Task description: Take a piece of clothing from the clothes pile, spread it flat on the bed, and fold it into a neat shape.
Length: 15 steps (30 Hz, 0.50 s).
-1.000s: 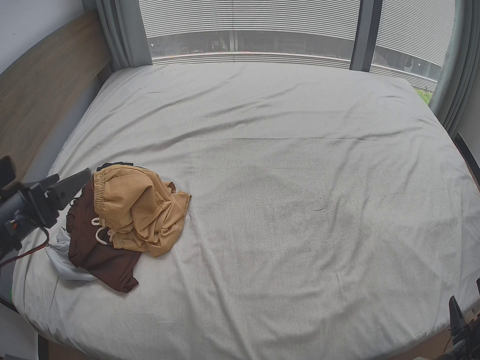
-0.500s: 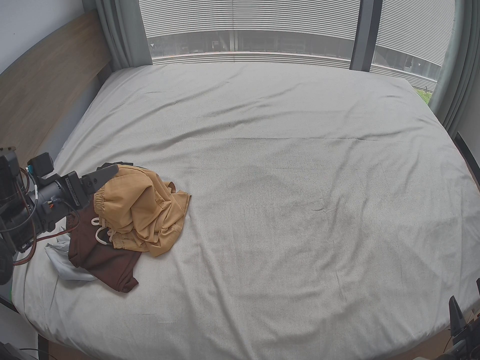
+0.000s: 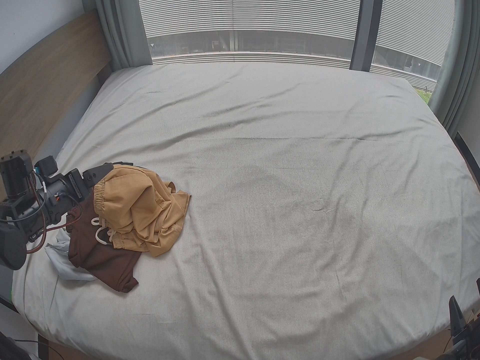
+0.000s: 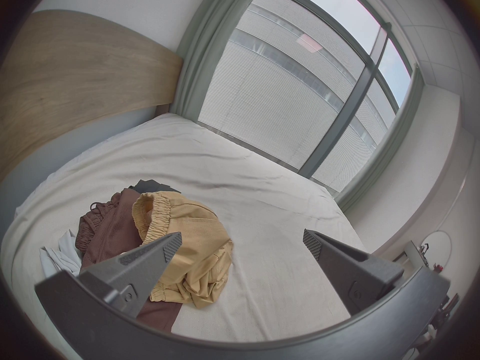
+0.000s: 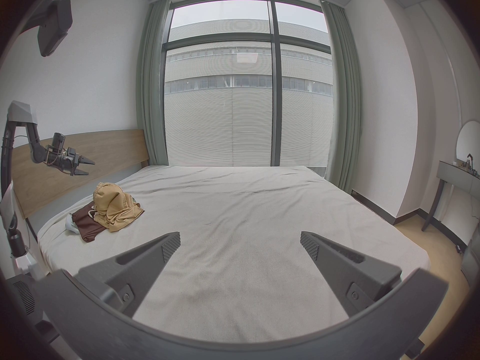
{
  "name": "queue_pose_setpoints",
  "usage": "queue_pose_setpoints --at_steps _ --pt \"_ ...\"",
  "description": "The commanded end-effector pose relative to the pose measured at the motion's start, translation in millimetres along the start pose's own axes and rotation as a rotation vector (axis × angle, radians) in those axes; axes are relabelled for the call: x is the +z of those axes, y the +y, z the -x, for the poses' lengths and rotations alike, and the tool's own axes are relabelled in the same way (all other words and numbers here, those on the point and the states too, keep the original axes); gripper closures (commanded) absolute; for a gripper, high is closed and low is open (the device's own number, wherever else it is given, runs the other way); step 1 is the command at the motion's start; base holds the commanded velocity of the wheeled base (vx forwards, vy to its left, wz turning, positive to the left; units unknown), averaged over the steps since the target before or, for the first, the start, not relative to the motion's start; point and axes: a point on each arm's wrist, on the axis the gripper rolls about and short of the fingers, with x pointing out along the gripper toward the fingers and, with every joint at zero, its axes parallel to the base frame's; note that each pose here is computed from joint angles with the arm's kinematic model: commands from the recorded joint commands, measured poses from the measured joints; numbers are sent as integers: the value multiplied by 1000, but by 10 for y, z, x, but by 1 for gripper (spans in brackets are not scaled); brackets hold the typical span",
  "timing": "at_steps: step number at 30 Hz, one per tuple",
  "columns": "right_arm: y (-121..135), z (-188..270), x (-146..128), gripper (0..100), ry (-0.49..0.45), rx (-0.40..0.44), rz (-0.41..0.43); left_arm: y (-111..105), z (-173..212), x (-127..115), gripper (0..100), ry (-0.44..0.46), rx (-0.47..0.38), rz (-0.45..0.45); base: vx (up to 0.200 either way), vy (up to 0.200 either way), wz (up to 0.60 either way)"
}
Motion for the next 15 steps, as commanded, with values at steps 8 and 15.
queue_pose_setpoints --at_steps 8,15 --pt "0 -1 -53 0 1 0 0 339 -298 -53 0 19 46 95 0 0 0" --pt "0 -1 -53 0 1 1 0 476 -385 -77 0 18 52 113 0 0 0"
